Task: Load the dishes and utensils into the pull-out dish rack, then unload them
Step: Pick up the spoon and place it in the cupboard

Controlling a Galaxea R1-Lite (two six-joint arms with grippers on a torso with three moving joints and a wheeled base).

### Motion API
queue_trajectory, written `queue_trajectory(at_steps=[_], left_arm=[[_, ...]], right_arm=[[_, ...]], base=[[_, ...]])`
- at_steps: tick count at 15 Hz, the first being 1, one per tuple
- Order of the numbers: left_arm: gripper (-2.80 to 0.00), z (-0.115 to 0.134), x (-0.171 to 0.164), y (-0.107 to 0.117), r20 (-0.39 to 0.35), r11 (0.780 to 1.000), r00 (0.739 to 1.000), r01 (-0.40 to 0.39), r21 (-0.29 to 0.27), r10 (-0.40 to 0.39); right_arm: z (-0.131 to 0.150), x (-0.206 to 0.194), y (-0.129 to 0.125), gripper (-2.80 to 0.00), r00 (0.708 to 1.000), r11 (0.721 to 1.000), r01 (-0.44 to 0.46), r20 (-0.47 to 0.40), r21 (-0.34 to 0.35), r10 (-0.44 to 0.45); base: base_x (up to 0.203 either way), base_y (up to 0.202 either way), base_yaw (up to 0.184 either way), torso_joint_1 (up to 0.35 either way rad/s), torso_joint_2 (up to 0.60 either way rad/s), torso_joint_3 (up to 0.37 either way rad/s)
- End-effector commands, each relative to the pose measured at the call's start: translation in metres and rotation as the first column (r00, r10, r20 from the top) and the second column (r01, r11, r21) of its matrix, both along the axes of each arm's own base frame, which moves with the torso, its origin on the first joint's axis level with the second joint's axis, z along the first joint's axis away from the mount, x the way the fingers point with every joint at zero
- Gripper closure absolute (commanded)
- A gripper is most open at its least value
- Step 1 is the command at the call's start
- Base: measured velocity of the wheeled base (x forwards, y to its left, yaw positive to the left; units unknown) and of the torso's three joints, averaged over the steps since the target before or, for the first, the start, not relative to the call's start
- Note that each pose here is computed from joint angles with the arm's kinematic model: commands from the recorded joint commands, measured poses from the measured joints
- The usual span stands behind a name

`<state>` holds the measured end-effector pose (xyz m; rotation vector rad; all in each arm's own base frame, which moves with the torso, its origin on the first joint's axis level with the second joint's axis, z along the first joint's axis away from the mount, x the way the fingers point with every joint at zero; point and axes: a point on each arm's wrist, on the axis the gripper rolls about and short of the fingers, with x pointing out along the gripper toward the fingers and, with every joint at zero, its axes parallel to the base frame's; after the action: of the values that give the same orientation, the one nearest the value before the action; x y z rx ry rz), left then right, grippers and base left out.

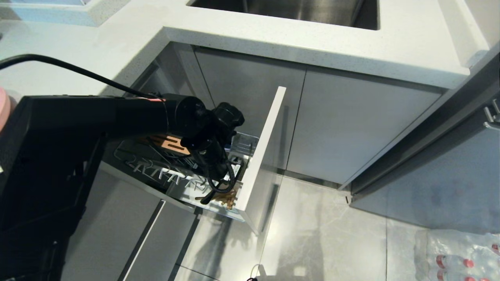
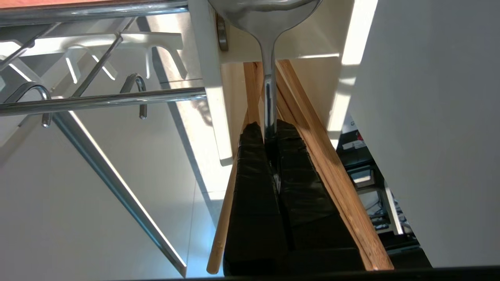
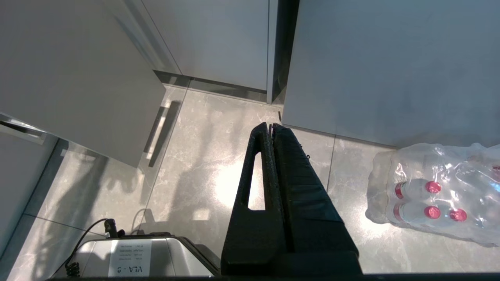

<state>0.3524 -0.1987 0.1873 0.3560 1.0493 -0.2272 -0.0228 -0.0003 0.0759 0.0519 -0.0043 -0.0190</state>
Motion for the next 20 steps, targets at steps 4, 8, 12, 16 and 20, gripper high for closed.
queue_trajectory(at_steps=[4, 8, 12, 16, 20], left_arm=[[0.0, -0.004, 0.005, 0.0, 0.012, 1.0, 1.0, -0.013, 0.005, 0.013], [0.0, -0.007, 0.007, -0.002, 0.015, 1.0, 1.0, -0.025, -0.003, 0.025], [0.0, -0.006, 0.01, -0.004, 0.048, 0.999, 0.998, -0.042, -0.035, 0.043], [0.0, -0.003, 0.012, -0.004, 0.072, 0.998, 0.996, -0.044, -0.052, 0.048], [0.0, -0.002, 0.012, -0.004, 0.075, 0.997, 0.995, -0.055, -0.059, 0.059]], right_arm=[[0.0, 0.0, 0.0, 0.0, 1.0, 1.0, 0.0, 0.0, 0.0, 0.0], [0.0, 0.0, 0.0, 0.0, 1.0, 1.0, -0.001, 0.0, 0.0, 0.001], [0.0, 0.0, 0.0, 0.0, 1.0, 1.0, 0.0, -0.001, 0.0, 0.0], [0.0, 0.0, 0.0, 0.0, 1.0, 1.0, 0.001, 0.0, 0.0, -0.001], [0.0, 0.0, 0.0, 0.0, 1.0, 1.0, -0.001, 0.0, 0.0, 0.001]], base=[[0.0, 0.0, 0.0, 0.0, 0.0, 0.0], [0.0, 0.0, 0.0, 0.0, 0.0, 0.0], [0.0, 0.0, 0.0, 0.0, 0.0, 0.0], [0.0, 0.0, 0.0, 0.0, 0.0, 0.0], [0.0, 0.0, 0.0, 0.0, 0.0, 0.0]])
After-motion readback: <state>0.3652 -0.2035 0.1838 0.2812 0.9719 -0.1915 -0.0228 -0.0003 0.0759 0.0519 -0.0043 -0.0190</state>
